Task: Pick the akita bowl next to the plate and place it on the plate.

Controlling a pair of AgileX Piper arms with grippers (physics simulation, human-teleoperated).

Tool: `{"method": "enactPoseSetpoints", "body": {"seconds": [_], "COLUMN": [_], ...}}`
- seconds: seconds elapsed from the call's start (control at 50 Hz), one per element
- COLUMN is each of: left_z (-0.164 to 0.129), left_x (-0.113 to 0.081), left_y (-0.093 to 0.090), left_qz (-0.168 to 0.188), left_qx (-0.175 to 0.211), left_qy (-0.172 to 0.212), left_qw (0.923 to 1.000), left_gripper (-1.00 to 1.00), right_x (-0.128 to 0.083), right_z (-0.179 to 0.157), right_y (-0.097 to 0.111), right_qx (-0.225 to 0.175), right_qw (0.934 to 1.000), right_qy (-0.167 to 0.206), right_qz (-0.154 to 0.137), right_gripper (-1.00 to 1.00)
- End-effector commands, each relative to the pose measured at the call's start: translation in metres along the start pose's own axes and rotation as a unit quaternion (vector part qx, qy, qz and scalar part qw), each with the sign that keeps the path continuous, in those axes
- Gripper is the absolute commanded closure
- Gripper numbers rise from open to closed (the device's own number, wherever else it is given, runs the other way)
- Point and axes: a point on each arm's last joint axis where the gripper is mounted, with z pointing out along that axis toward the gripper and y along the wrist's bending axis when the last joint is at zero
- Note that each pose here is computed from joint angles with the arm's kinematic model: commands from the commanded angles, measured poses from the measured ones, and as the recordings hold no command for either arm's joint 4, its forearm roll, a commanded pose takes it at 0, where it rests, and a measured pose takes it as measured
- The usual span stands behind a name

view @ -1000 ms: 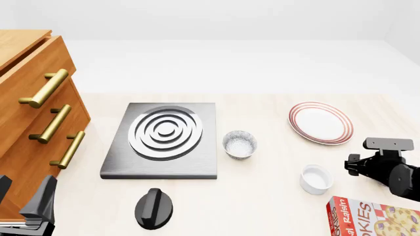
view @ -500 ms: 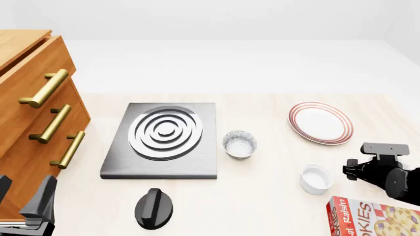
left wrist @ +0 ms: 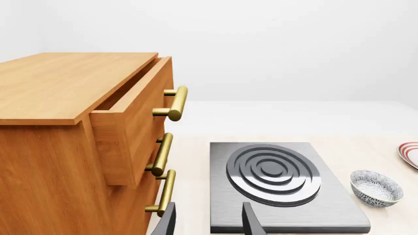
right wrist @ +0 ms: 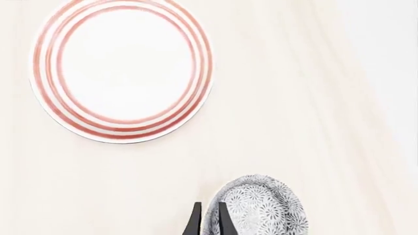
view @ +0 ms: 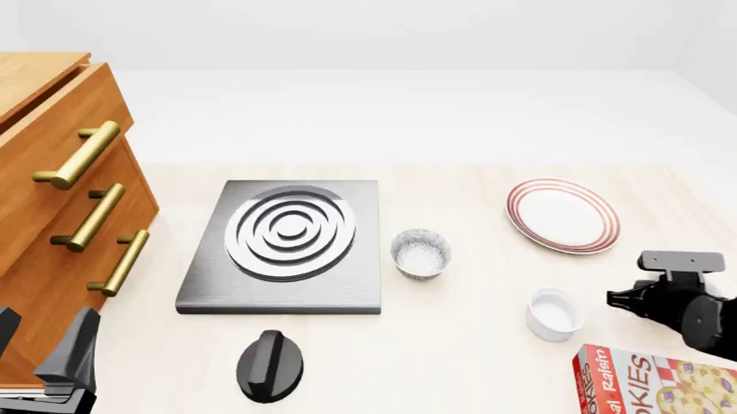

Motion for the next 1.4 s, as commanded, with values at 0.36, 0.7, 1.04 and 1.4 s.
{"method": "enactPoseSetpoints", "body": {"seconds": [0.36, 0.7, 1.04, 1.4], "left_z": [0.000, 0.000, 0.000, 0.000], "left_x": [0.000, 0.000, 0.000, 0.000], "left_y": [0.000, 0.000, 0.000, 0.000], "left_qz": [0.000, 0.000, 0.000, 0.000], "left_qx": [0.000, 0.000, 0.000, 0.000], "left_qy": [0.000, 0.000, 0.000, 0.000], "left_qw": [1.0000, 1.0000, 1.0000, 1.0000], "left_gripper": [-1.00, -1.00, -1.00, -1.00], "right_x": [-0.020, -0.068, -0.102, -0.151], "right_z": [-0.023, -0.067, -0.088, -0.093], "right_y": [0.001, -0.002, 0.003, 0.026], "right_qx": [-0.006, -0.007, -0.018, -0.050], "right_qw": [0.9998, 0.9971, 0.9920, 0.9833], "right_qy": [-0.006, -0.043, -0.064, -0.093], "right_qz": [-0.016, -0.063, -0.107, -0.148], "right_gripper": [1.00, 1.00, 1.00, 1.00]}}
